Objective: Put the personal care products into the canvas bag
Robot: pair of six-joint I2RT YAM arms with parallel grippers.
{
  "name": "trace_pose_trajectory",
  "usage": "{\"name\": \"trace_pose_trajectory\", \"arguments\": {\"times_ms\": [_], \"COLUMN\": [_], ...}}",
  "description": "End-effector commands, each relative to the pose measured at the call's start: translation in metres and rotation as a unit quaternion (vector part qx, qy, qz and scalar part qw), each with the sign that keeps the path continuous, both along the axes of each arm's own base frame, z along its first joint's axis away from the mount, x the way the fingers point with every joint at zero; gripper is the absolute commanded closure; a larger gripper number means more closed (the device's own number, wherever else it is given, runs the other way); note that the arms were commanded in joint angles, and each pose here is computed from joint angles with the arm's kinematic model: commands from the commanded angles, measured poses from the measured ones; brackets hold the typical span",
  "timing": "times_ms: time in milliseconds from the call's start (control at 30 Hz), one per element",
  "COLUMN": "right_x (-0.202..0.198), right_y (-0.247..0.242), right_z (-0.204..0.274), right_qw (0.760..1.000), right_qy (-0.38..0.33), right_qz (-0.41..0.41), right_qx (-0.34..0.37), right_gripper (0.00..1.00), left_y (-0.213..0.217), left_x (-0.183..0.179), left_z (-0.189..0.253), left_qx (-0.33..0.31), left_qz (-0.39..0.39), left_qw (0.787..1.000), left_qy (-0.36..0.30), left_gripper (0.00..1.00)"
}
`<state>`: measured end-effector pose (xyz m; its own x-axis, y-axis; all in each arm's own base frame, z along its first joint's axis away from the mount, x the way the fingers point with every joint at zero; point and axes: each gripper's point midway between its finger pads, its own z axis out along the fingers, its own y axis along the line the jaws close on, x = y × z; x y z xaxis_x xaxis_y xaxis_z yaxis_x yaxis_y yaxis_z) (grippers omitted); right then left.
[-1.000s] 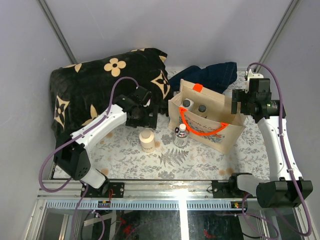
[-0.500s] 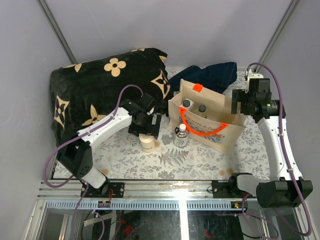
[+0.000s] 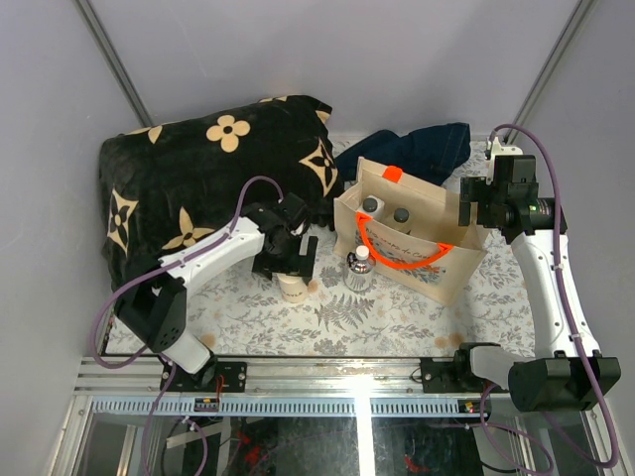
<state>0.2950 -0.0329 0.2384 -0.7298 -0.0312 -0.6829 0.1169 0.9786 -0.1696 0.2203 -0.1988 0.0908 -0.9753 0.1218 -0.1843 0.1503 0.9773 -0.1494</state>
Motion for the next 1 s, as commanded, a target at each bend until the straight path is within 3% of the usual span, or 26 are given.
{"name": "trace_pose_trajectory", "arguments": {"times_ms": [0, 200, 333, 400, 500, 700, 733, 967], "right_x": [0.005, 0.005, 0.005, 0.005, 0.005, 0.007, 0.008, 0.010], "right_y": [0.001, 0.001, 0.001, 0.001, 0.000, 0.001, 0.001, 0.002], "right_z": [0.007, 0.007, 0.006, 0.006, 0.006, 0.004, 0.004, 0.001], "right_qw": [1.000, 1.000, 1.000, 1.000, 1.000, 1.000, 1.000, 1.000], "right_qy": [-0.014, -0.013, -0.013, -0.013, -0.011, -0.010, -0.010, -0.007], "right_qz": [0.004, 0.004, 0.003, 0.004, 0.004, 0.004, 0.004, 0.005], "right_qx": [-0.005, -0.006, -0.007, -0.008, -0.009, -0.008, -0.008, -0.006], "right_gripper": [0.00, 0.00, 0.00, 0.00, 0.00, 0.00, 0.00, 0.00], "left_y": [-0.001, -0.005, -0.009, -0.010, -0.011, -0.010, -0.011, -0.034], "left_x": [0.002, 0.010, 0.012, 0.013, 0.012, 0.011, 0.012, 0.045], "left_z": [-0.009, -0.012, -0.015, -0.016, -0.017, -0.017, -0.015, 0.062], "left_qx": [0.007, 0.007, 0.004, 0.005, 0.002, 0.004, 0.002, -0.046], "left_qz": [0.004, 0.003, 0.002, 0.000, -0.001, -0.007, -0.009, -0.064], "left_qw": [1.000, 1.000, 1.000, 1.000, 1.000, 1.000, 1.000, 0.994], "left_qy": [0.000, -0.006, -0.003, -0.001, 0.004, 0.005, 0.002, -0.081], "left_gripper": [0.03, 0.04, 0.11, 0.21, 0.50, 0.95, 1.00, 1.00]}}
